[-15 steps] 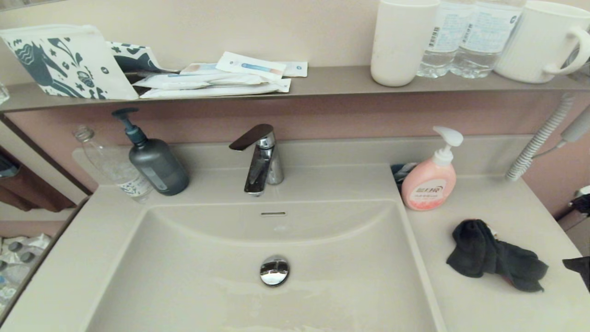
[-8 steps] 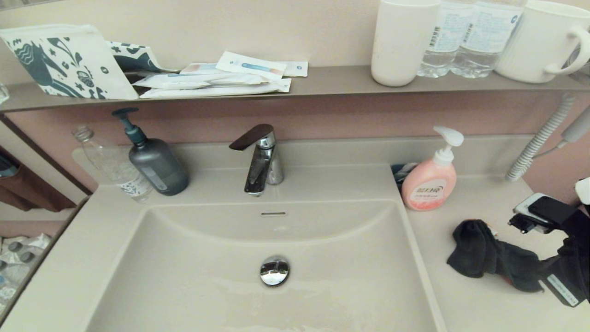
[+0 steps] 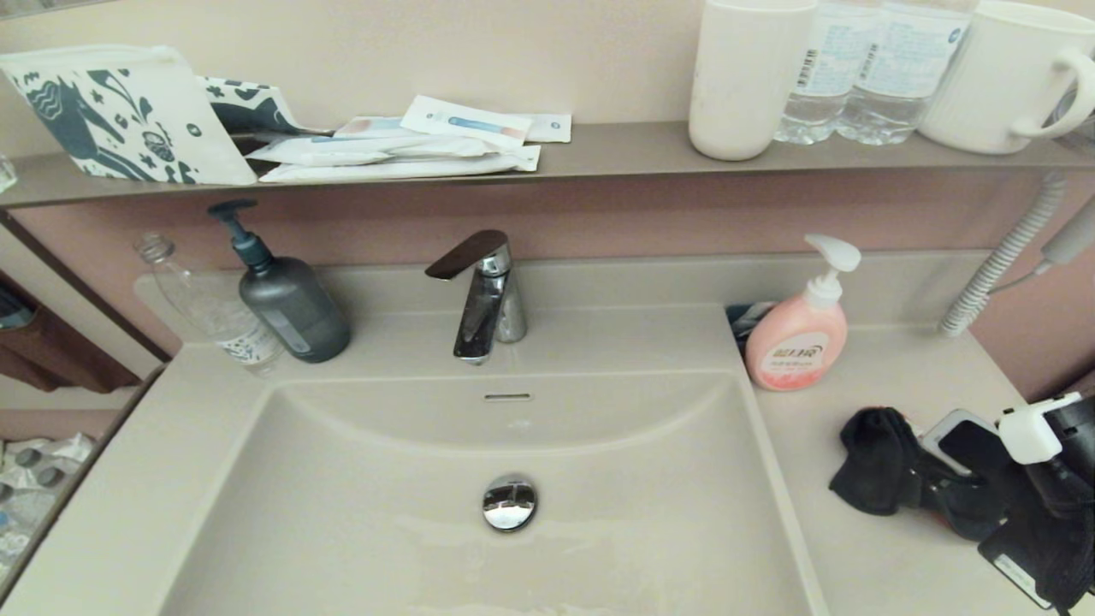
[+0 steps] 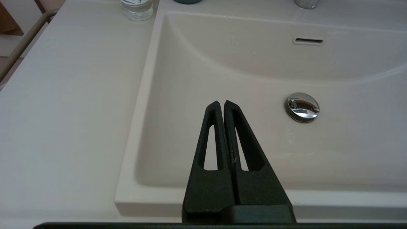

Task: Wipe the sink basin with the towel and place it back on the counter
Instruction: Pick up the cloth

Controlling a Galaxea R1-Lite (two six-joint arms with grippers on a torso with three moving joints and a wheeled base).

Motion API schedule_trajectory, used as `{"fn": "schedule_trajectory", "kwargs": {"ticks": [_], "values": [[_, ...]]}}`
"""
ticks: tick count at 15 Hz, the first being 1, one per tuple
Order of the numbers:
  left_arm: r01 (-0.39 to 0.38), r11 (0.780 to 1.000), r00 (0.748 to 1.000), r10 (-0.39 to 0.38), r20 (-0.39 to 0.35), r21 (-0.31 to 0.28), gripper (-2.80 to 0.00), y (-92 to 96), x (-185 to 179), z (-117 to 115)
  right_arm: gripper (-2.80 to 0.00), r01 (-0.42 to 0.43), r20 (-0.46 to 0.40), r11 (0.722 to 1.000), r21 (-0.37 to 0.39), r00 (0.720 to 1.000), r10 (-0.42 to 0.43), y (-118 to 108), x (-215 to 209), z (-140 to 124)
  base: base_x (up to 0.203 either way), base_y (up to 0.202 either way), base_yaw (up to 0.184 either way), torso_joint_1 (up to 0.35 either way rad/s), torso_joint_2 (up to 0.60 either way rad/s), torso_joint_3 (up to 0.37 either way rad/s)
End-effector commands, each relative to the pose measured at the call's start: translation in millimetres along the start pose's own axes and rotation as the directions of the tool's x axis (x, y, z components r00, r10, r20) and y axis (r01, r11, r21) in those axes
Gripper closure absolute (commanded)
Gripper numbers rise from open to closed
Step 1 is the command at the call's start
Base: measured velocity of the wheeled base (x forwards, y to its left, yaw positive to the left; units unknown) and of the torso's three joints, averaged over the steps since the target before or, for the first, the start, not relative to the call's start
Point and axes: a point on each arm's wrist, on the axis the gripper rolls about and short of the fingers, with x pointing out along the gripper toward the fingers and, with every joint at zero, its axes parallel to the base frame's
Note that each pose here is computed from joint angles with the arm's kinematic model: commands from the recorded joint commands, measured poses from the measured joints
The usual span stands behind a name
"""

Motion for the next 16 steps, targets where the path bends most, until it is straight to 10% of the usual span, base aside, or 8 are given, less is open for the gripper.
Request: {"fn": "schedule_trajectory", "kwargs": {"ticks": [1,16], "values": [[0.000,1.000,1.000,0.000,-0.001,-0.001,0.00,0.0,0.1,0.1,-2.80,0.000,0.008,1.000,-0.010,1.000,0.000,8.6,4.5,-2.5,0.000,0.000,0.000,0.000,0.00,0.000],[-0.001,1.000,1.000,0.001,0.000,-0.001,0.00,0.0,0.1,0.2,-2.80,0.004,0.017,0.999,-0.047,1.000,-0.004,37.1,48.2,26.6,0.000,0.000,0.000,0.000,0.00,0.000]]}}
